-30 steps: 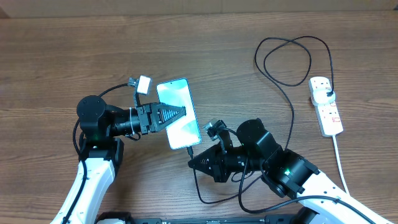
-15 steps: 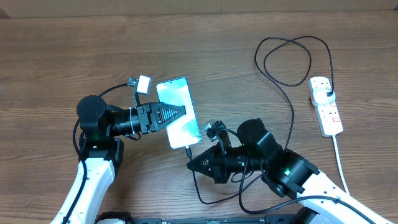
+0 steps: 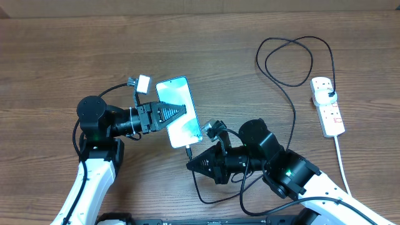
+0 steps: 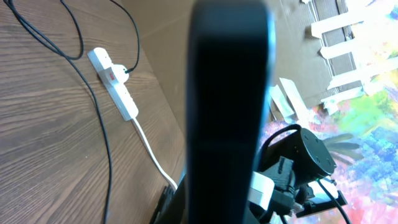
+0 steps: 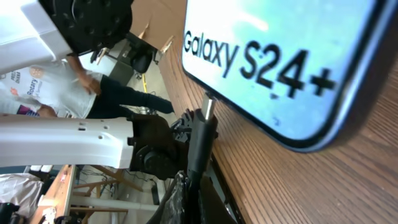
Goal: Plug charger to phone and switch on socket
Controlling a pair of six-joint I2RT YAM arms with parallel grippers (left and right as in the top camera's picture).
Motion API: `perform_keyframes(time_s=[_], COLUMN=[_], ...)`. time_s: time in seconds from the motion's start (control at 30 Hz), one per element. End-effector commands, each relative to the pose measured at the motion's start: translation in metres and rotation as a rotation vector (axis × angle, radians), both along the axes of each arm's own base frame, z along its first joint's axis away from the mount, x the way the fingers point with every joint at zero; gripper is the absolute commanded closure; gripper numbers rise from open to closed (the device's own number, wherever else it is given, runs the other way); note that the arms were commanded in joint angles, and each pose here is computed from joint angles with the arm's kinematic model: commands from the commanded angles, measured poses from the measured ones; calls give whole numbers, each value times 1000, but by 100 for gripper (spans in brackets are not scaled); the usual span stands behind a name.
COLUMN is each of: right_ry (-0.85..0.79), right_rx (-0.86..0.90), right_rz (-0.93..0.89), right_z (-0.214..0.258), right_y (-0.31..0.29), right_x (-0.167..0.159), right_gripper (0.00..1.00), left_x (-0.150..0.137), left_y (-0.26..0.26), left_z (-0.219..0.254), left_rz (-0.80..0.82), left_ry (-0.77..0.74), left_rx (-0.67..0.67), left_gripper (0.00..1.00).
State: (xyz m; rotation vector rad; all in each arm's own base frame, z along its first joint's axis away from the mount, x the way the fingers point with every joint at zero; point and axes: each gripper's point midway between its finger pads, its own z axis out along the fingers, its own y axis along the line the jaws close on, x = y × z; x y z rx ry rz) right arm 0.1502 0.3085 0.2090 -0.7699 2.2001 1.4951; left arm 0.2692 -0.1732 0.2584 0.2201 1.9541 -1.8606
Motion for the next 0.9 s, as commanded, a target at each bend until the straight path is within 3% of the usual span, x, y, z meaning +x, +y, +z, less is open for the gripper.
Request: perform_keyframes(time_s=[0.0, 0.2, 0.47, 0.87], right_ry=[-59, -72, 37, 37], right_rx=[25, 3, -42, -14], right_rz=[-37, -82, -50, -16], right_z=[14, 10, -3, 2], right_y=[2, 0, -5, -2], right_x=[11, 19, 5, 0], right_gripper=[95, 95, 96, 96], left_x=[-8, -11, -10, -10], left_y=[-3, -3, -3, -3], left_z=[4, 4, 4, 4], left_rz=[-44, -62, -57, -58], left_ry=[-28, -28, -28, -29], left_rx=[1, 1, 1, 1], left_gripper=[96, 96, 96, 96])
